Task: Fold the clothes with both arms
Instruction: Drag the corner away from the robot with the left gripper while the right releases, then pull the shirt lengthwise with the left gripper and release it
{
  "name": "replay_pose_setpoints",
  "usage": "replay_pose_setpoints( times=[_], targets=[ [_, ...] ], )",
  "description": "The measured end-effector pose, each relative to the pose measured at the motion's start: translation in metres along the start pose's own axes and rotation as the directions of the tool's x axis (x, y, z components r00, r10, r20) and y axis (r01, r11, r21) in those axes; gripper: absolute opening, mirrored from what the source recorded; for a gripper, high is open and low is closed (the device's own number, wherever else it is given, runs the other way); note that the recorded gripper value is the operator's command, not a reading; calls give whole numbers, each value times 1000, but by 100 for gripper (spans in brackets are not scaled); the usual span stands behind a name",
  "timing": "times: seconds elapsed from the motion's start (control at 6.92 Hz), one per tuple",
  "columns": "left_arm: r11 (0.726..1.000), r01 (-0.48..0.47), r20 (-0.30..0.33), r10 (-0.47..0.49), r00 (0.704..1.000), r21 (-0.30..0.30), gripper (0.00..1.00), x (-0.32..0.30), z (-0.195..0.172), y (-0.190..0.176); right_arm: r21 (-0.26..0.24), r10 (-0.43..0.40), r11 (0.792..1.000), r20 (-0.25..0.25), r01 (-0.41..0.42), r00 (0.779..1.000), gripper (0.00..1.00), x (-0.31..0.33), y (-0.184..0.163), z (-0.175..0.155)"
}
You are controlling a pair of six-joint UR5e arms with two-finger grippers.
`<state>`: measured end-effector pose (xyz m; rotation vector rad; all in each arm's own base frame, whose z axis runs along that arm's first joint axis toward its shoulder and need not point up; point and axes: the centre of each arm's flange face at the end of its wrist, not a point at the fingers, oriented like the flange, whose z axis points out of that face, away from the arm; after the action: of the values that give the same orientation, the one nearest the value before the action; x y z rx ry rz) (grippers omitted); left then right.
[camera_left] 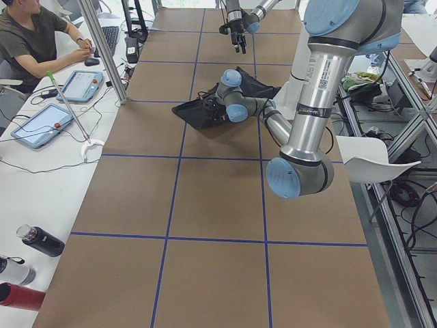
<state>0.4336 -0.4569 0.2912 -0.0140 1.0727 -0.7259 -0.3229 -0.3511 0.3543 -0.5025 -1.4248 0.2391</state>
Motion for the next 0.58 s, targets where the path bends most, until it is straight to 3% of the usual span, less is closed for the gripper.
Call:
replay_pose_setpoints(
  times=[0.29, 0.58],
  targets=[
    [998, -7, -24, 8, 1000, 60, 0, 43, 25, -25, 22, 5, 1000, 9, -5, 1000, 100, 0, -5, -10],
    [992, -34, -93, 45, 995, 121, 0, 86, 52, -51, 54, 19, 998, 16, -19, 1000, 100, 4, -13, -22]
  ],
)
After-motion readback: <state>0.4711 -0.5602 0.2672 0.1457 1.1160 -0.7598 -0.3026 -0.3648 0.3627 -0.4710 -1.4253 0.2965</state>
